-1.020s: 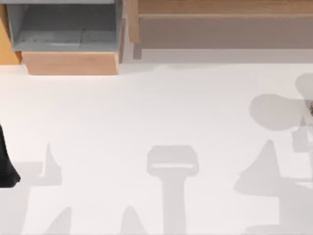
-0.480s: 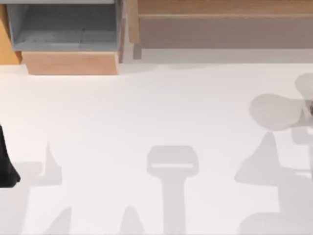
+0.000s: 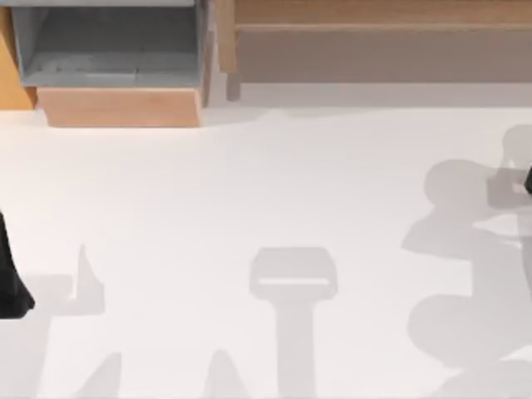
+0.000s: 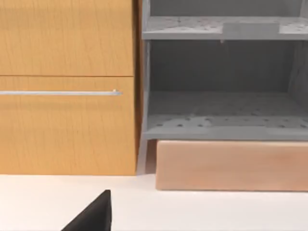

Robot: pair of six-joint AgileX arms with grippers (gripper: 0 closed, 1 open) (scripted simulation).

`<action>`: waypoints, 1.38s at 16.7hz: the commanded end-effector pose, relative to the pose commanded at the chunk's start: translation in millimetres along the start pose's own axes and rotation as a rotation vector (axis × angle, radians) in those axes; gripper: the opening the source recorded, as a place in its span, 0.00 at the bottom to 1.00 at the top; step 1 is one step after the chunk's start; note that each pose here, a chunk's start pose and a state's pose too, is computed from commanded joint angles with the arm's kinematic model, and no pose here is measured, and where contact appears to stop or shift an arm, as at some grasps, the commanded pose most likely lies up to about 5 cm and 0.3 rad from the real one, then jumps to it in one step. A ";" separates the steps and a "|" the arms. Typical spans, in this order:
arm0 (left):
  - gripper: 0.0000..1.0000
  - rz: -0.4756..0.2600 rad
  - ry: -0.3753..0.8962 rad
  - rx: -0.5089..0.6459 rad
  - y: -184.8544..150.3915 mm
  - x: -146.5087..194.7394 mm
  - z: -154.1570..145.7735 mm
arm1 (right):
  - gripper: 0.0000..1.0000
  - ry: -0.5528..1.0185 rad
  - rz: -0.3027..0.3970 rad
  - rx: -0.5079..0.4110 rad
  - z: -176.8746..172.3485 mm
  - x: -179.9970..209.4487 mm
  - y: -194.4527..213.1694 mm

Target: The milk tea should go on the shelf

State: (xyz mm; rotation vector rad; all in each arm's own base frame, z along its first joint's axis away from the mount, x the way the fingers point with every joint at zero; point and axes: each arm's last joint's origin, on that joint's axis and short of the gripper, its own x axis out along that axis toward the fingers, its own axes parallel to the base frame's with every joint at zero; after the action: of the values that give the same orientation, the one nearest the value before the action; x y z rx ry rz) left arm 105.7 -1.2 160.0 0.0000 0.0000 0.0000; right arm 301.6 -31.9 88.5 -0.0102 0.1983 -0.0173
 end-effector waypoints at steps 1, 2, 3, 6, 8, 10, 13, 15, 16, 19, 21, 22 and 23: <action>1.00 0.000 0.000 0.000 0.0 0.0 0.0 | 1.00 0.000 0.000 0.000 0.0 0.0 0.0; 1.00 0.000 0.000 0.000 0.0 0.0 0.0 | 1.00 0.000 0.000 0.000 0.0 0.0 0.0; 1.00 0.000 0.000 0.000 0.0 0.0 0.0 | 1.00 0.000 0.000 0.000 0.0 0.0 0.0; 1.00 0.000 0.000 0.000 0.0 0.0 0.0 | 0.77 0.000 0.000 0.000 0.0 0.0 0.0; 1.00 0.000 0.000 0.000 0.0 0.0 0.0 | 0.62 0.000 0.000 0.000 0.0 0.0 0.0; 1.00 0.000 0.000 0.000 0.0 0.0 0.0 | 0.47 0.000 0.000 0.000 0.0 0.0 0.0; 1.00 0.000 0.000 0.000 0.0 0.0 0.0 | 0.25 0.000 0.000 0.000 0.0 0.0 0.0; 1.00 0.000 0.000 0.000 0.0 0.0 0.0 | 0.10 0.000 0.000 0.000 0.0 0.0 0.0; 1.00 0.000 0.000 0.000 0.0 0.0 0.0 | 0.02 0.000 0.000 0.000 0.0 0.0 0.0; 1.00 0.000 0.000 0.000 0.0 0.0 0.0 | 0.00 0.000 0.000 0.000 0.0 0.0 0.0; 1.00 0.000 0.000 0.000 0.0 0.0 0.0 | 0.00 0.000 0.000 0.000 0.0 0.0 0.0; 1.00 0.000 0.000 0.000 0.0 0.0 0.0 | 0.00 0.000 0.000 0.000 0.0 0.0 0.0; 1.00 0.000 0.000 0.000 0.0 0.0 0.0 | 0.00 0.000 0.000 0.000 0.0 0.0 0.0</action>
State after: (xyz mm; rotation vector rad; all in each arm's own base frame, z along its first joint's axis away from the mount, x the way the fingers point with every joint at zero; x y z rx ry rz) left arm 105.7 -1.2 160.0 0.0000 0.0000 0.0000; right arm 301.6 -31.9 88.5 -0.0102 0.1983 -0.0173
